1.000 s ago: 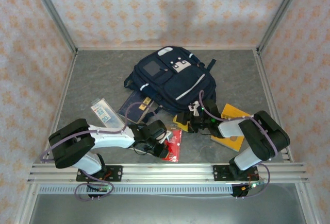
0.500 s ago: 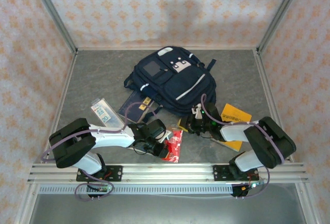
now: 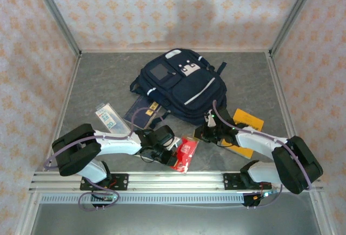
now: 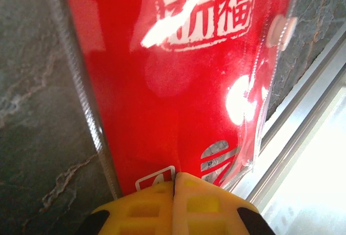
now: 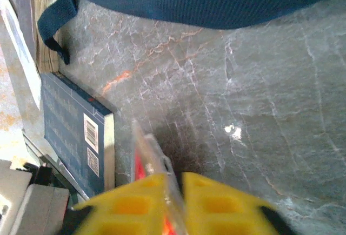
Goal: Pack the student bag
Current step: Move the loose stationery to the bottom-center of the table.
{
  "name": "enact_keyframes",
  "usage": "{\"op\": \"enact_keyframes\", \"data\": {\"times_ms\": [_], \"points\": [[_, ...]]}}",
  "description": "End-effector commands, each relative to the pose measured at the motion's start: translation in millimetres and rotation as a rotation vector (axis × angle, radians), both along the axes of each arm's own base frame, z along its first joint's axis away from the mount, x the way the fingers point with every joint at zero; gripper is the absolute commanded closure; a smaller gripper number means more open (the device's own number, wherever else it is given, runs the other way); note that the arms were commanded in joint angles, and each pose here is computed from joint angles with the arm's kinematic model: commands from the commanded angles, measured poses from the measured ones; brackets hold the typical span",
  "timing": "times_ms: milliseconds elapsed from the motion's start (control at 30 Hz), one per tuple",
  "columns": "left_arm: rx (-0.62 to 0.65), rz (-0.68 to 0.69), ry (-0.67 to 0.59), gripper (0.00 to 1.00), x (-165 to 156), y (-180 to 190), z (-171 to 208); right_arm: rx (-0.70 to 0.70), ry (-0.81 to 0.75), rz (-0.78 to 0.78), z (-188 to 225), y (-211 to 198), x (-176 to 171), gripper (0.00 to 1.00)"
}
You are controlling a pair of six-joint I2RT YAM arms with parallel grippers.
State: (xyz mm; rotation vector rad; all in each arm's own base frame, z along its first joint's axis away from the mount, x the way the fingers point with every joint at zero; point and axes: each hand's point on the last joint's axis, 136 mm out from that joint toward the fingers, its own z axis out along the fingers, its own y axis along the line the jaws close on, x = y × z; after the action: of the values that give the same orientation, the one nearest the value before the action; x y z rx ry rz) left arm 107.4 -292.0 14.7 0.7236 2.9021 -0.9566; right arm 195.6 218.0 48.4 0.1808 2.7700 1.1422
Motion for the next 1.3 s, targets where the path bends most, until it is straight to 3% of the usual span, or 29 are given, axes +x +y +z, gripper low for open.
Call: {"op": "enact_keyframes", "data": {"times_ms": [0, 33, 100, 300, 467, 733, 933, 1100, 1267], "points": [[0.196, 0.073, -0.075, 0.96, 19, 37, -35, -0.042, 0.069, 0.023, -3, -8, -16, 0.57], [0.196, 0.071, -0.071, 0.96, 18, 37, -36, -0.094, 0.075, -0.005, -7, -18, -15, 0.50], [0.192, 0.072, -0.065, 0.96, 18, 37, -37, -0.185, 0.076, -0.057, -12, -35, -14, 0.45], [0.185, 0.093, -0.053, 0.97, 22, 36, -39, -0.238, 0.038, -0.160, -10, -58, -18, 0.43], [0.202, 0.147, -0.063, 0.97, 38, 39, -35, -0.064, 0.058, -0.120, -9, -33, -25, 0.43], [0.181, 0.157, -0.043, 0.97, 56, 21, -32, 0.042, 0.156, -0.021, -21, -7, -31, 0.48], [0.175, 0.139, -0.003, 0.98, 52, 17, -40, -0.001, 0.065, -0.035, -12, -5, -5, 0.48], [0.172, 0.142, 0.004, 1.00, 49, 20, -40, -0.148, -0.026, -0.093, -9, -22, 22, 0.47], [0.166, 0.154, 0.003, 1.00, 46, 27, -39, -0.092, -0.082, -0.102, 9, -17, 37, 0.49]]}}
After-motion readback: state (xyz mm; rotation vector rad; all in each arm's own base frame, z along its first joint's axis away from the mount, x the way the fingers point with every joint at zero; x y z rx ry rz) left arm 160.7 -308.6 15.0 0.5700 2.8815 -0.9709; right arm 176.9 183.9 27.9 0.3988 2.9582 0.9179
